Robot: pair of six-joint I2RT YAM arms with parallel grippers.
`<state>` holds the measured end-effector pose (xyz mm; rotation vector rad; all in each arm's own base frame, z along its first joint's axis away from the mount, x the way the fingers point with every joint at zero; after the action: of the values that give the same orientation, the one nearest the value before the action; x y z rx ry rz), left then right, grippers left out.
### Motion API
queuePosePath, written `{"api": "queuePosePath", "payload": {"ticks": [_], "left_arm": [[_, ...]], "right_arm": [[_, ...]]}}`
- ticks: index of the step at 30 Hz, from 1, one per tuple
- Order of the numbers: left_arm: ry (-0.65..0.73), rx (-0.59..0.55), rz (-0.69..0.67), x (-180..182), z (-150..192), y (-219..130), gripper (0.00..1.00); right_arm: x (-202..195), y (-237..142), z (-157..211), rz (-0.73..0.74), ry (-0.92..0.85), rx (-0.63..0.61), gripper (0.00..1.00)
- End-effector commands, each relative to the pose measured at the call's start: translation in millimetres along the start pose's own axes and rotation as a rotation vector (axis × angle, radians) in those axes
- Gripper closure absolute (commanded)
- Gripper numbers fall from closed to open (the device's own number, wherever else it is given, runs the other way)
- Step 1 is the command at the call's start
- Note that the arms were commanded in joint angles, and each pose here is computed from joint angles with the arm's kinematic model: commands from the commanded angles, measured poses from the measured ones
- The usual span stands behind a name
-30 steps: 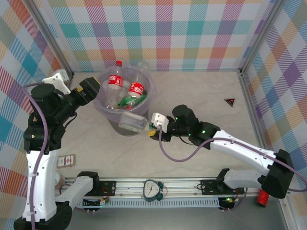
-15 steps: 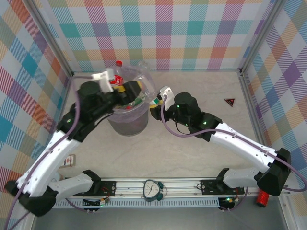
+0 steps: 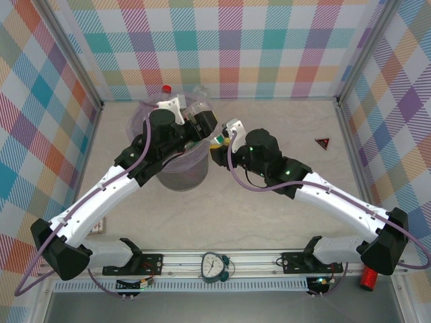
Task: Put the plastic bottles in the bin
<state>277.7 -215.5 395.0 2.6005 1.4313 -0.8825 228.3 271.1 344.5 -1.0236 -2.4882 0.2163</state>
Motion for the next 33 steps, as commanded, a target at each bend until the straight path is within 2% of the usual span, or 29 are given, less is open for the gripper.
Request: {"api": "queuePosePath", "payload": {"ticks": [1, 5, 9, 14, 16, 18, 19, 22, 23, 28, 30, 33], "left_arm": [[-0.002, -0.056, 0.038, -14.2, -15.6, -7.0, 0.33], [-0.003, -0.071, 0.04, -16.0, -20.0, -11.2, 0.42], [0.004, -0.082, 0.042, -18.3, -24.8, -14.1, 0.44], [0.03, -0.108, 0.025, -20.5, -34.9, -18.1, 0.48], [0.042, -0.114, 0.017, -21.2, -39.2, -19.1, 0.51], [0.042, -0.117, 0.015, -21.6, -42.8, -18.8, 0.53], [0.041, -0.12, 0.014, -21.9, -44.4, -18.5, 0.55], [0.042, -0.122, 0.005, -20.0, -48.0, -16.5, 0.56], [0.052, -0.125, -0.002, -18.9, -51.3, -17.9, 0.56], [0.114, -0.131, -0.107, 1.6, -79.5, -42.4, 0.59], [0.167, -0.098, -0.175, 11.4, -90.6, -53.1, 0.59], [0.236, -0.021, -0.271, 25.9, -101.1, -63.0, 0.66]], "right_arm": [[4.9, -3.3, -10.7, -0.021, -0.009, -0.061, 0.71], [7.6, -0.4, -13.6, -0.039, -0.013, -0.068, 0.69], [11.2, -0.3, -17.1, -0.066, -0.02, -0.081, 0.65], [15.0, -0.3, -19.2, -0.095, -0.027, -0.085, 0.53], [17.6, -1.2, -20.7, -0.114, -0.03, -0.082, 0.45], [19.9, -2.5, -22.7, -0.127, -0.035, -0.077, 0.29], [20.5, -3.4, -23.9, -0.129, -0.035, -0.078, 0.26], [21.0, -9.1, -27.8, -0.125, -0.041, -0.093, 0.08], [20.4, -12.9, -30.2, -0.114, -0.048, -0.101, 0.05], [7.3, -42.6, -40.5, -0.019, -0.105, -0.139, 0.01], [-4.7, -54.3, -42.6, 0.027, -0.096, -0.145, 0.01], [-29.0, -64.2, -37.4, 0.105, -0.051, -0.14, 0.01]]}}
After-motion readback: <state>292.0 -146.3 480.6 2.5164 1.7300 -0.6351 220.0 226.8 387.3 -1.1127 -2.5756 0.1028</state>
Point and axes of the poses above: each hand's point on the last joint's axis, 136 mm out from that joint toward the fingers, its own y axis out along the fingers, its own x axis along the line the jaws close on, z = x × y, the point moved 7 cm from there along -y, back along the fingers, and after that the axes turned 13 degrees about y, right-handed, at the moved point
